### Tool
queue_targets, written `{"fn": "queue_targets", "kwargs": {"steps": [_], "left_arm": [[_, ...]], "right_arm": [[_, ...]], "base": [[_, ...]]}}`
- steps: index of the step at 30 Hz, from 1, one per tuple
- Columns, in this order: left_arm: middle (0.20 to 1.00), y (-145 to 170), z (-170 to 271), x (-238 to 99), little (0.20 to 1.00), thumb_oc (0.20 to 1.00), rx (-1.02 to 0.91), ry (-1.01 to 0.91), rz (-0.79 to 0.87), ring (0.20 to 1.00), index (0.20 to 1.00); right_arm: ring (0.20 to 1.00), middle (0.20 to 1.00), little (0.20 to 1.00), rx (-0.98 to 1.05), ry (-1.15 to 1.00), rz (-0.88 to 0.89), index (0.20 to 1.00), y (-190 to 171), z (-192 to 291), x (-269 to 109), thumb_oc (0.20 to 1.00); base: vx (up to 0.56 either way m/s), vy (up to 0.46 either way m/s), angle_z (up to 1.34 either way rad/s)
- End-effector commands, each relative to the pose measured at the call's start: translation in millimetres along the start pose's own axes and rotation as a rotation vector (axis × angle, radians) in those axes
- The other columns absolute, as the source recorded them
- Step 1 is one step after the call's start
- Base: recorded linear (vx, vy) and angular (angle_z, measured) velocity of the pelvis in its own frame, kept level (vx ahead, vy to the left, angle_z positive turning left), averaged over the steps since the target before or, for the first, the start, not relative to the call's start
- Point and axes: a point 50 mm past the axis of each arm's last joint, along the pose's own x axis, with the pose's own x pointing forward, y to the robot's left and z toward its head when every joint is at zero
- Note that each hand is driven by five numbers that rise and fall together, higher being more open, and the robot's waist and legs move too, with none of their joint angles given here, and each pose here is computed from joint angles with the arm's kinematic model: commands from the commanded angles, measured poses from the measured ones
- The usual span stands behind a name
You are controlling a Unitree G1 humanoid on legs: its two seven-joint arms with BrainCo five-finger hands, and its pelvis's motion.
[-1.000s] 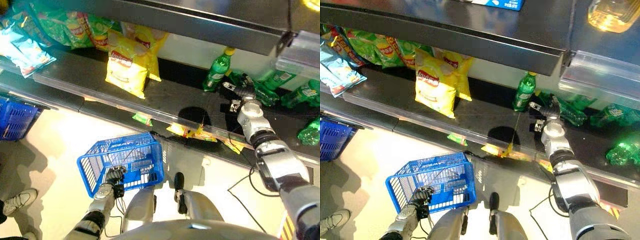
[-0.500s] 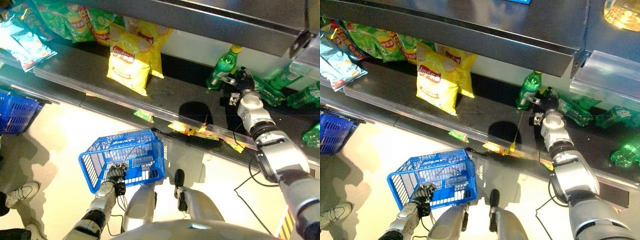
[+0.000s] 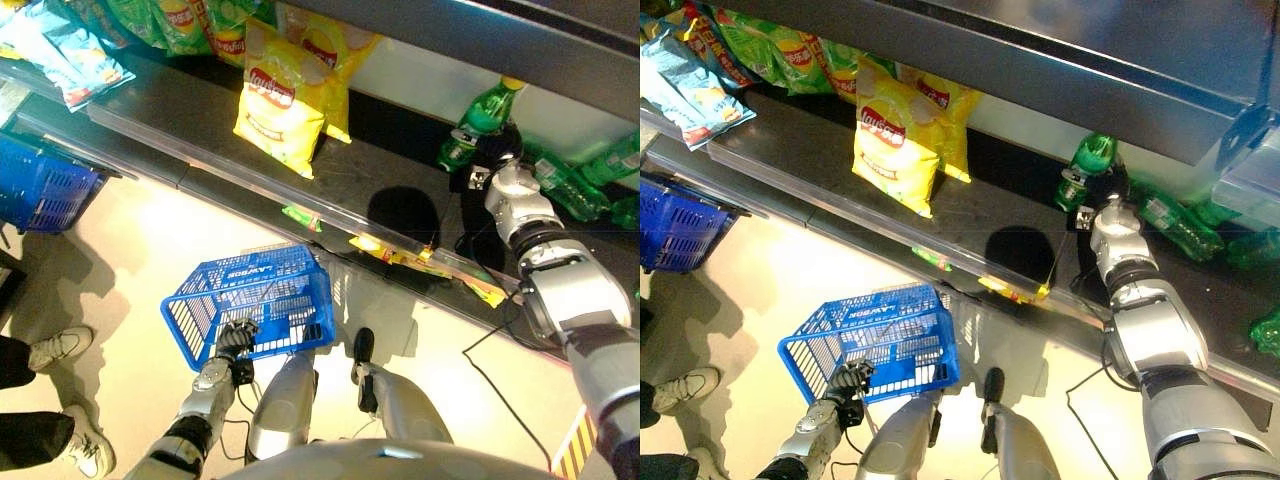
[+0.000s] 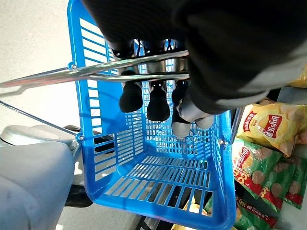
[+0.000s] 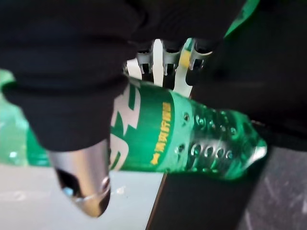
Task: Pick up the snacks into the basket
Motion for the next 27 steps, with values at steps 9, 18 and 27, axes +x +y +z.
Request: {"fn": "queue_targets", "kwargs": {"steps": [9,18,27], "left_arm": [[0.200,-9.1,5.2,-4.5,0.200,0.200,0.044,-0.051,-0.089,0.200,0.200],[0.200,-17.8,21.0,-7.0,0.200,0.200,-0.001,-0.127,-0.137,0.200,0.200],[0.200,-7.3,64.2,-17.2,0.200,0.200,-0.244,-0.341,-0.065,0.200,0.200]], "right_arm": [[0.200,0.200,0.200,0.144,-0.020,-0.152,0.200,-56.5,28.6,10.0,0.200],[0.200,0.200,0.200,0.206,-0.031,-0.158,0.200,-55.3,24.6,8.5,0.200],[0.200,0.200,0.200,0.197,-0.223,-0.037,0.200,-5.6,13.6,-17.4,0.200]], "base": [[0.01,-0.020,0.16],[0.01,0.009,0.08],[-0.01,0.028,0.01]]}}
